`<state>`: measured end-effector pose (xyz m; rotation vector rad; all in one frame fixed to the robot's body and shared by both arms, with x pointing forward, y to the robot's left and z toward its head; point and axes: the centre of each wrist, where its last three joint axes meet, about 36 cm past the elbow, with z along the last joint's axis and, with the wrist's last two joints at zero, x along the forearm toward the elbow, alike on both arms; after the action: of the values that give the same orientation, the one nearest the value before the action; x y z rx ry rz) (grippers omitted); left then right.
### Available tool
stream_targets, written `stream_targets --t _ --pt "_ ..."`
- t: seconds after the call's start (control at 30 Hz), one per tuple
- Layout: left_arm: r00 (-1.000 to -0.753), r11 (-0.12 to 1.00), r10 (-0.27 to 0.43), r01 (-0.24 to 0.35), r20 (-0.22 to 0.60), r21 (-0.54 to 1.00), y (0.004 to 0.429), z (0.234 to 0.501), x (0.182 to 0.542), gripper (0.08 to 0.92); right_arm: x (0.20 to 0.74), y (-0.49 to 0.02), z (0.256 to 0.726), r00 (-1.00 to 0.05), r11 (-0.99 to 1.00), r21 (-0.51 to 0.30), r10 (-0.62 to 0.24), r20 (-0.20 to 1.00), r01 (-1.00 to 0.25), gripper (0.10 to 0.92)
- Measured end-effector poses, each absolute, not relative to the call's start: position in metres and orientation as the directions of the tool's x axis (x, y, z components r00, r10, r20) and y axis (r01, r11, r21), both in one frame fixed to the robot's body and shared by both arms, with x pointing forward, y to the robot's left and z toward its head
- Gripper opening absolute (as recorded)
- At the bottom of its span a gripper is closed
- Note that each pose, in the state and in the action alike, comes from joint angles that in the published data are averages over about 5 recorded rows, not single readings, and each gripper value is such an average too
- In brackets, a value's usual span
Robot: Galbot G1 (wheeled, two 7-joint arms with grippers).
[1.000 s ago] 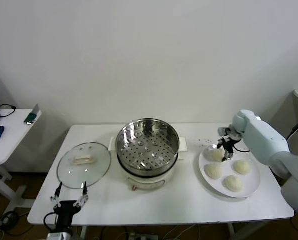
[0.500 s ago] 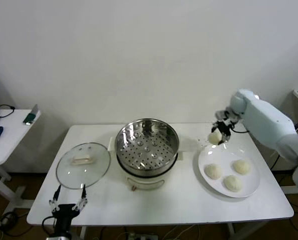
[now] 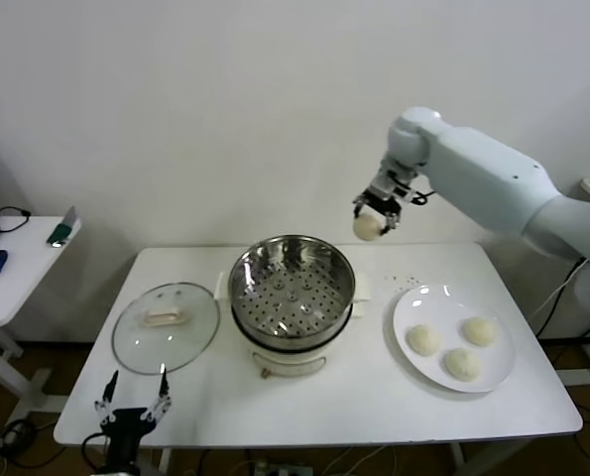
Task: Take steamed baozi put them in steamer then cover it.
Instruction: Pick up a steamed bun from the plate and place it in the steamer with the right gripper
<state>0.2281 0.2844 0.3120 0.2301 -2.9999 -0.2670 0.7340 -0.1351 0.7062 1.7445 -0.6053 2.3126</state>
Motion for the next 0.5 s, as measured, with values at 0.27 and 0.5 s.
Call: stream_targets --t 0.27,0.5 --pt "-0.982 0.973 -0.157 -0.135 0.106 0.187 0.285 0.312 0.229 0.823 0.713 -0.063 0.685 -0.317 -0.983 -0.136 -0.092 0.944 -0.122 0.713" --pt "-0.982 0.971 -0.161 -0.139 0.104 0.194 0.291 0.315 0.230 0.823 0.702 -0.023 0.652 -0.325 -0.997 -0.080 -0.083 0.942 0.022 0.721"
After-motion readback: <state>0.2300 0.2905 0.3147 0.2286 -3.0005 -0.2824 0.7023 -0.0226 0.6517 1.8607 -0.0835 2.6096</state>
